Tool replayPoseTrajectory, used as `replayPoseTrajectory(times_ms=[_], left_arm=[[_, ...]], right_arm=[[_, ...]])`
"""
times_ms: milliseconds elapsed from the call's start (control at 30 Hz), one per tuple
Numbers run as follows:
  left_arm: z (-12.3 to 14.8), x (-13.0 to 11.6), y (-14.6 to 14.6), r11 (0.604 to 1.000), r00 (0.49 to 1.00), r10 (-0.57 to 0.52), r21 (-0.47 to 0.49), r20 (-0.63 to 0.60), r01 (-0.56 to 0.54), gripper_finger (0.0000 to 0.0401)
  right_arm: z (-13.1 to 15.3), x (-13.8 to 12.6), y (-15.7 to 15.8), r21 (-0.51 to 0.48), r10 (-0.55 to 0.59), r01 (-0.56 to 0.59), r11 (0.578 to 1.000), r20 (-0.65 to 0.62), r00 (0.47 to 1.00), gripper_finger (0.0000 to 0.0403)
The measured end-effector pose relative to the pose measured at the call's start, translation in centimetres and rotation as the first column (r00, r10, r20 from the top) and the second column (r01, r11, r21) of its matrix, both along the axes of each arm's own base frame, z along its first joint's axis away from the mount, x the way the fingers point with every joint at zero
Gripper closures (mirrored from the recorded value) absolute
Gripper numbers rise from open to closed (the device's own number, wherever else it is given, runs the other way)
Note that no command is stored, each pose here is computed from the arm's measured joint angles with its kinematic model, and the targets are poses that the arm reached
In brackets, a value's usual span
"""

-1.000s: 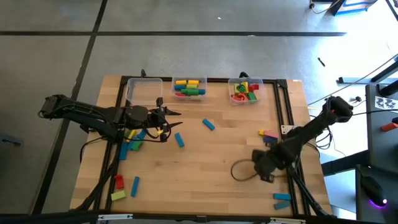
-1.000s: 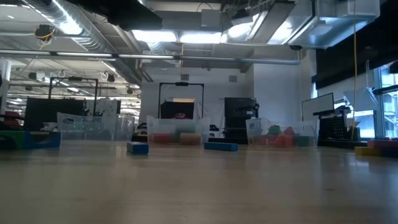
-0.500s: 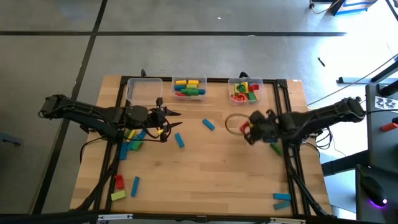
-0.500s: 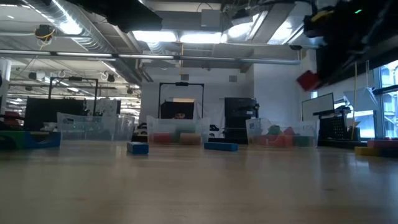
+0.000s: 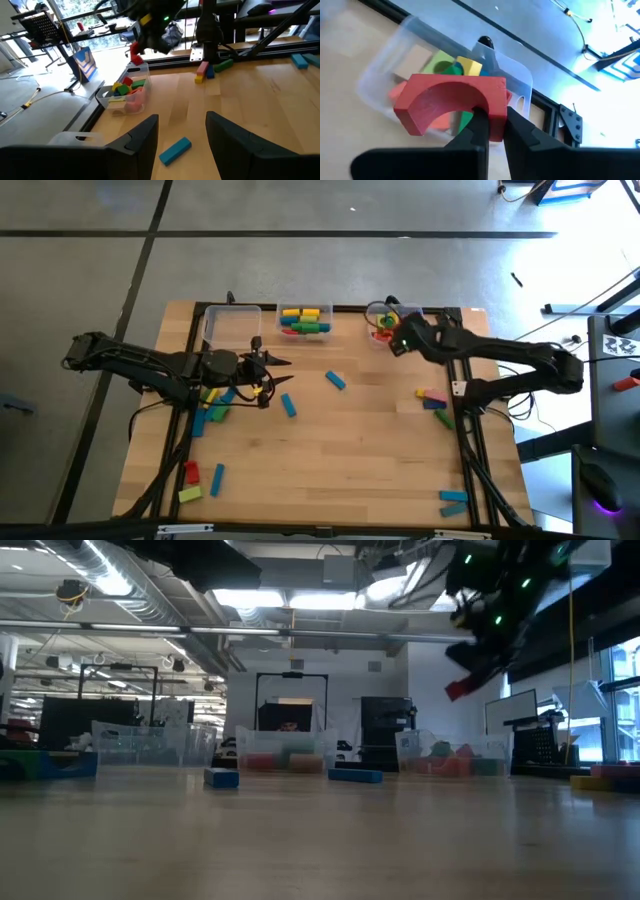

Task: Sort blocks by size
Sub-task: Put the red arch block into the right transparent bin, then put the blue arch block into the right transparent bin

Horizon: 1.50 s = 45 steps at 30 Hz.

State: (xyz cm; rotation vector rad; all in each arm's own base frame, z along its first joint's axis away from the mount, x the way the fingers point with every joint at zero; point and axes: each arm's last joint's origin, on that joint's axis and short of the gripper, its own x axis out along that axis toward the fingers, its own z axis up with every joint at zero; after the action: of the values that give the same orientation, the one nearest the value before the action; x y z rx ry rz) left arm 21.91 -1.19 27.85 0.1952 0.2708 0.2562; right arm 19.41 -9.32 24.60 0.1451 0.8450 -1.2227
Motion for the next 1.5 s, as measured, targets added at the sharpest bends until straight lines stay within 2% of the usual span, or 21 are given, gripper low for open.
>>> replayPoseTrajectory(times_ms=[167, 333, 467, 600, 867, 967, 1067, 1167, 1267, 1367, 1500], left_arm=[[0.0, 0.0, 0.0, 1.0, 1.0, 0.0, -0.001, 0.0, 0.0, 0.0242], [0.0, 0.0, 0.0, 1.0, 1.0, 0.0, 0.001, 0.001, 0.0, 0.0242], [0.1, 0.0, 0.0, 1.0, 1.0, 0.0, 0.001, 0.008, 0.0, 0.0242], [0.3, 0.1, 0.0, 1.0, 1.0, -0.002, 0.005, 0.029, 0.001, 0.0242], [0.3, 0.1, 0.0, 1.0, 1.0, -0.007, 0.025, 0.019, 0.006, 0.0242], [0.0, 0.0, 0.0, 1.0, 1.0, -0.003, 0.008, 0.0, 0.003, 0.0242], [-0.4, -0.1, -0.3, 1.0, 0.999, -0.004, -0.031, -0.035, 0.003, 0.0242], [-0.6, -0.2, -0.4, 0.996, 0.999, -0.027, -0.084, -0.04, 0.024, 0.024], [-0.6, -0.2, -0.3, 0.993, 0.999, -0.019, -0.114, -0.032, 0.015, 0.0223], [-0.2, -0.3, -0.3, 0.993, 0.998, -0.016, -0.118, -0.06, 0.009, 0.019], [1.2, -0.7, -0.4, 0.984, 0.986, 0.006, -0.175, -0.168, -0.035, 0.0146]], right_arm=[[-2.6, 0.0, -3.6, 0.042, -0.011, 0.013, 0.999, -0.04, 0.999, 0.0369], [-4.0, -0.3, -5.9, 0.092, -0.051, 0.055, 0.994, -0.037, 0.998, 0.0368], [-4.6, -0.6, -7.3, 0.165, -0.071, 0.067, 0.984, 0.024, 0.997, 0.0357], [-5.3, -1.0, -8.1, 0.201, -0.122, 0.113, 0.973, 0.033, 0.992, 0.0327], [-5.0, -0.9, -7.9, 0.204, -0.065, 0.059, 0.977, 0.026, 0.998, 0.0231], [-3.8, -0.9, -7.1, 0.177, -0.014, 0.003, 0.984, 0.06, 0.998, 0.0203], [-2.1, -0.3, -5.2, 0.143, 0.109, -0.128, 0.981, 0.137, 0.985, 0.0187], [-0.4, 0.8, -2.8, 0.09, 0.261, -0.286, 0.954, 0.225, 0.939, 0.0181], [0.8, 2.0, 0.1, 0.036, 0.397, -0.427, 0.904, 0.305, 0.866, 0.0181], [1.4, 3.4, 3.4, -0.006, 0.515, -0.55, 0.835, 0.359, 0.778, 0.0181], [1.7, 4.6, 7.8, -0.045, 0.652, -0.695, 0.718, 0.395, 0.648, 0.0182]])
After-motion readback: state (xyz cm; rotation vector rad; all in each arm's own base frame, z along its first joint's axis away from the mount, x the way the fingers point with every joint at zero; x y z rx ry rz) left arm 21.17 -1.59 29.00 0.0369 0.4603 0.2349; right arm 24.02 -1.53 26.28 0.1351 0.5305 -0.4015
